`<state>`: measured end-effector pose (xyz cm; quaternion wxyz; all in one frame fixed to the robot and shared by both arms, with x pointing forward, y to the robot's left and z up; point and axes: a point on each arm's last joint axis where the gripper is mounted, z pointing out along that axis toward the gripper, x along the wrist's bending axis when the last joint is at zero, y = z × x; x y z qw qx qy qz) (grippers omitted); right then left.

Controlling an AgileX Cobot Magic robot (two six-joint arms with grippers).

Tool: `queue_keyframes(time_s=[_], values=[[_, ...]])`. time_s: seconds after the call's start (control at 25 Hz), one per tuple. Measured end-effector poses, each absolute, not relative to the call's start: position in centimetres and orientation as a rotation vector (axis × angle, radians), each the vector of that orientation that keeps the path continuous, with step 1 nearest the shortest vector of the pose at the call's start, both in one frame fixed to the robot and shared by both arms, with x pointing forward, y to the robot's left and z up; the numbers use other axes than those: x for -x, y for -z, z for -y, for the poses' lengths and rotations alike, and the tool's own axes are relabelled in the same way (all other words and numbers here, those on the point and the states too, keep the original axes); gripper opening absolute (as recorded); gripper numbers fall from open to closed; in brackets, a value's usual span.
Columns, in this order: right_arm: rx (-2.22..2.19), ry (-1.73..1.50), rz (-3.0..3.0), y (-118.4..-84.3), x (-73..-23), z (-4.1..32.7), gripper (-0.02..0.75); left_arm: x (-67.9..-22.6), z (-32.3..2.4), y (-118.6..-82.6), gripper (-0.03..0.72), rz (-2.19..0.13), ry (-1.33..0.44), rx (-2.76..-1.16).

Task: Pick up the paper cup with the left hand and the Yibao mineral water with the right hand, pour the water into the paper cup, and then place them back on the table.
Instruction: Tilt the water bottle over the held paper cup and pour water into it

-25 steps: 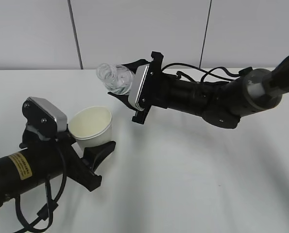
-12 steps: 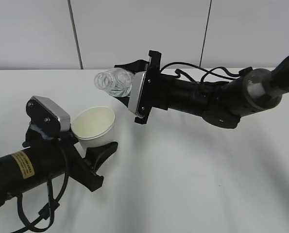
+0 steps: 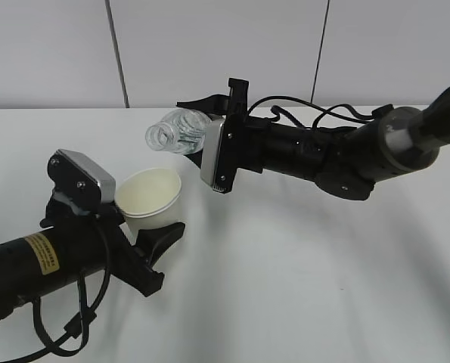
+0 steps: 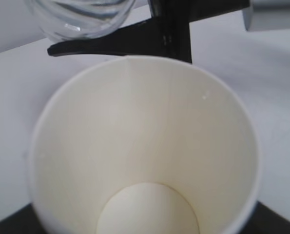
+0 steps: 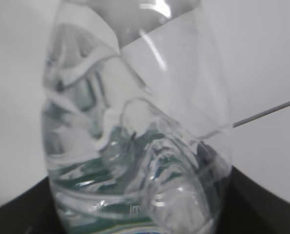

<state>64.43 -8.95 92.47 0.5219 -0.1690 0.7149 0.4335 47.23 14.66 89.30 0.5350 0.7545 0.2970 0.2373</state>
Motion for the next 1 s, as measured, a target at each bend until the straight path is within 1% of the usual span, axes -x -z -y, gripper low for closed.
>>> queue_keyframes(time_s=[0.52,1.0], values=[[0.481,-0.970,-1.675,-92.53,-64.47,8.94,0.476,-47.78,-14.34,-89.24,0.417,-0.707,-0.558,-1.833],[0.589,-0.862,-1.616,-92.55,-64.50,8.96,0.476,-47.76,-14.29,-89.17,0.417,-0.703,-0.553,-1.830]])
